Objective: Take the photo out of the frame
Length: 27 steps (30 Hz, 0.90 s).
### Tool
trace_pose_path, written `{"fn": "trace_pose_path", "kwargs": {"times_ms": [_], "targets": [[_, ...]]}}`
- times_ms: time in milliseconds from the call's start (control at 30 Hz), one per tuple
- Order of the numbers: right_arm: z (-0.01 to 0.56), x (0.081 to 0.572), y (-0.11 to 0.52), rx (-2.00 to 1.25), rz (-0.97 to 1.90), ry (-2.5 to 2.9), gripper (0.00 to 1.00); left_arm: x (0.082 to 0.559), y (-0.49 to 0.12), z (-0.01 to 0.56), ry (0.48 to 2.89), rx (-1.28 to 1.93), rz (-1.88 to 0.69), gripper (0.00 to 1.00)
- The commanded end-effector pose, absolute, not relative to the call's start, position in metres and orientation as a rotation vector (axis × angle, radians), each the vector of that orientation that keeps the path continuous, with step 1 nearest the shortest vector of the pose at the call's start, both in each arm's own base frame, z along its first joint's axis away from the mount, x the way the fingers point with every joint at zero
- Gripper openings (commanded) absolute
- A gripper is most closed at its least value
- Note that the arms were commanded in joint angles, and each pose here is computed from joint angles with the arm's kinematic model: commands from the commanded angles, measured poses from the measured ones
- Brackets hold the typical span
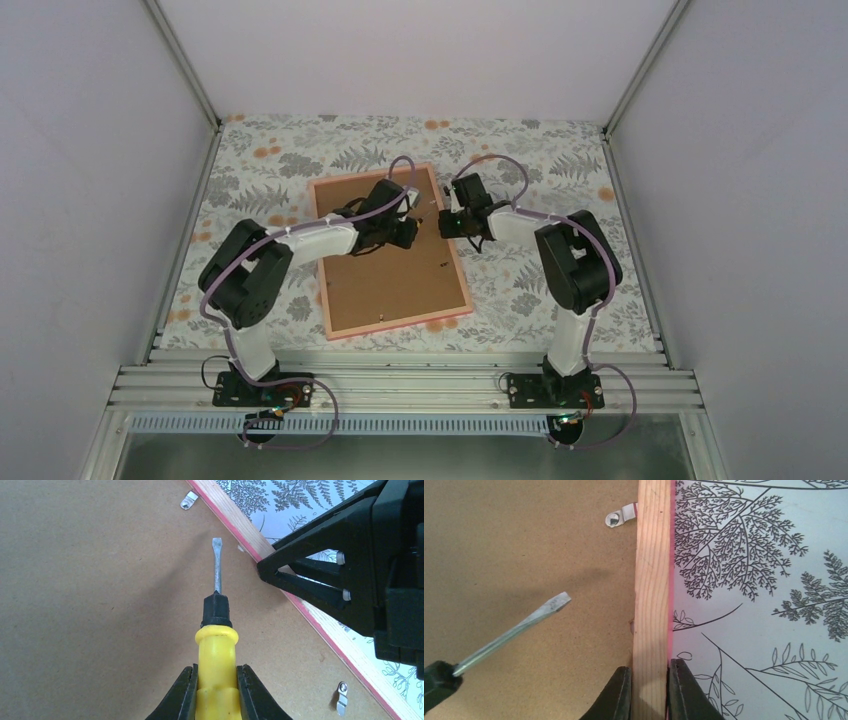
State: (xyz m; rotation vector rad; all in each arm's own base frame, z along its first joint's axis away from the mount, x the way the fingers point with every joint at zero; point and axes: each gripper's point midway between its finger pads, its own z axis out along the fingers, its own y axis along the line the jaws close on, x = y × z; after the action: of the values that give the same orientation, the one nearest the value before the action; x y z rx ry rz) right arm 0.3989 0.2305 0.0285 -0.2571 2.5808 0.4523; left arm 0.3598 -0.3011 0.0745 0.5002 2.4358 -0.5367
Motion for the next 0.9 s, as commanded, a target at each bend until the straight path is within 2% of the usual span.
{"fn": "trace_pose_path", "kwargs": {"times_ms": [0,267,867], "targets": [[0.023,0.395,0.230,-0.261,0.485,2.601,0.08,0.370,-0.313,0.084,2.390,0.528,-0.578,0.02],[0.018,0.379,0.231,-0.247,0.545,2.622,0.04,0.376,-0.317,0.073,2.410,0.519,-0.578,0.02],[0.014,0.359,0.228,-0.232,0.596,2.646,0.04,0.396,-0.325,0.061,2.425,0.482,-0.581,0.02]]}}
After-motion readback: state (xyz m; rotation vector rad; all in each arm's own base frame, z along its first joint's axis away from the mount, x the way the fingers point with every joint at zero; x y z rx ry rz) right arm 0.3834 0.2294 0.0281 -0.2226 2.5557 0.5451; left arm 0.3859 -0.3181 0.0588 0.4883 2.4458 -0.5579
